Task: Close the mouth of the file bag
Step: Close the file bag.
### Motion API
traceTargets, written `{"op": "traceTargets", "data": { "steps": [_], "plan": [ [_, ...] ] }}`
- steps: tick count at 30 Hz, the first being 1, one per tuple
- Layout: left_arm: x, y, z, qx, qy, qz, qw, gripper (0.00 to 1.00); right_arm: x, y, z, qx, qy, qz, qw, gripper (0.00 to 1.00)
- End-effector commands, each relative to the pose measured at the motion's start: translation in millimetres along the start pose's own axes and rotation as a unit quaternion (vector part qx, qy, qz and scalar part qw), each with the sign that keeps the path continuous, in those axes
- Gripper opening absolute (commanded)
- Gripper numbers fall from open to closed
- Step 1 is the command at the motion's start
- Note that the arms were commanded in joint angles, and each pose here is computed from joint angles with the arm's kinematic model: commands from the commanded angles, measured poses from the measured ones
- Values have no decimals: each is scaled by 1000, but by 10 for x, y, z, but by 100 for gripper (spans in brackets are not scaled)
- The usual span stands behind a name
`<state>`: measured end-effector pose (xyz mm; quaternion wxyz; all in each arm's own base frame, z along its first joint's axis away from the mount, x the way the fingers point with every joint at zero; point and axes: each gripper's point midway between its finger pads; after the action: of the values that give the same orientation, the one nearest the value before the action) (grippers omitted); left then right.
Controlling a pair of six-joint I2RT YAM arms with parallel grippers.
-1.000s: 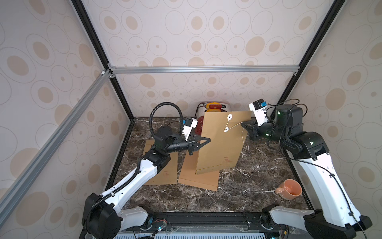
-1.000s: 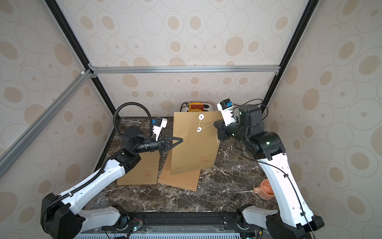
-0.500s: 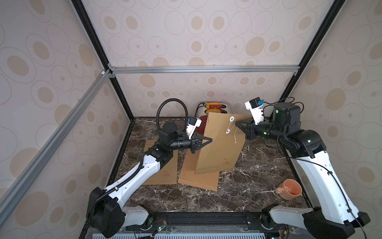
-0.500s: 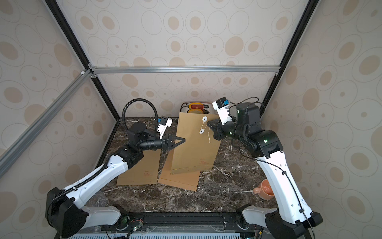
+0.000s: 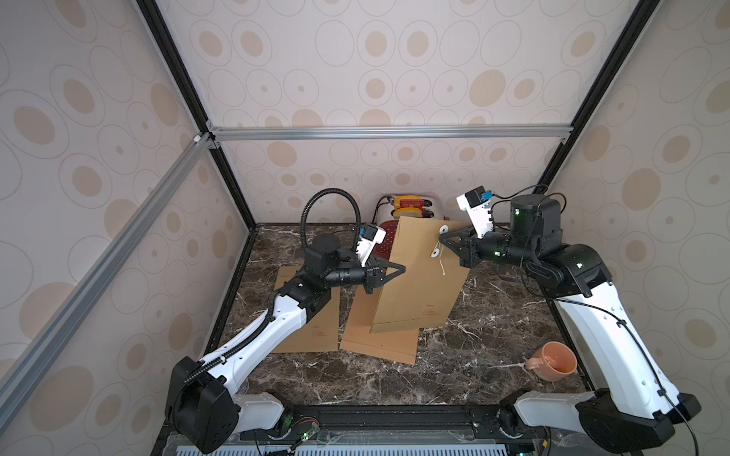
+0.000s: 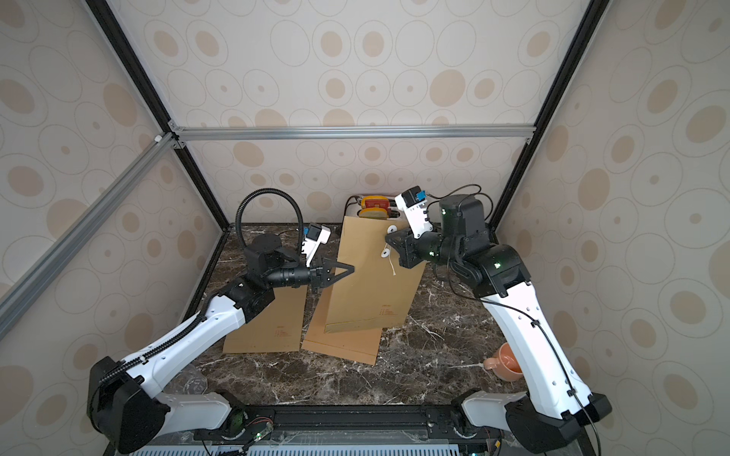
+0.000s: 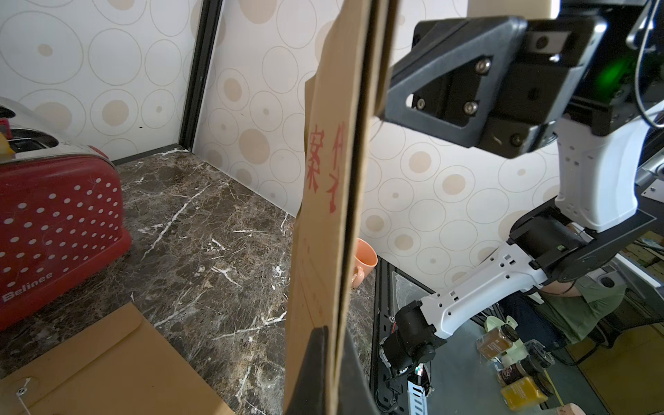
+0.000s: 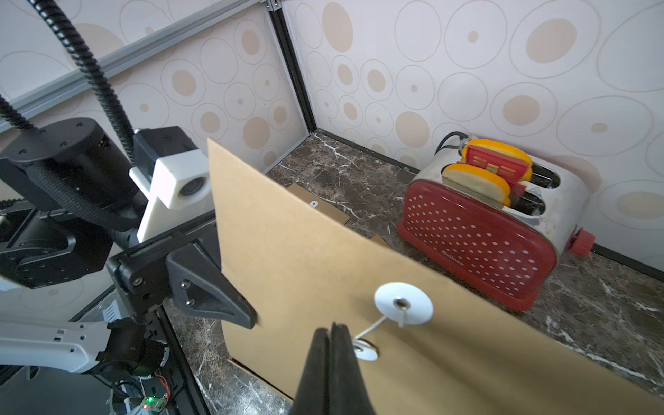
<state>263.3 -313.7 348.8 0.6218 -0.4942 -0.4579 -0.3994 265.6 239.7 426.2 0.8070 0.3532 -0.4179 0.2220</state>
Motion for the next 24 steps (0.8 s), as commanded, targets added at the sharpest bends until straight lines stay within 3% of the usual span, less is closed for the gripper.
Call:
{"op": "traceTargets", "data": {
  "steps": [1,12,24],
  "plan": [
    [207,-121,31,-10,-22,-34,999,0,70,123,-48,22,-5,-7,1000,0],
    [227,-140,29,-14,-27,-32,999,0,78,334,-136,64,-17,-13,998,0],
    [297,-186,51,-19,-46,-31,998,0,-136,266,-141,47,-15,-19,999,0]
  ]
}}
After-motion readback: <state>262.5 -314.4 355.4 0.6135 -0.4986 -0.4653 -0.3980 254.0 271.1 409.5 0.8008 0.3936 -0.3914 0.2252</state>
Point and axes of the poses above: each gripper's point midway between its finger pads, its own z axis back along the fingers, its own y axis along the line the jaws close on, x = y × z, and after that the axes turned 12 degrees about -z, right-handed
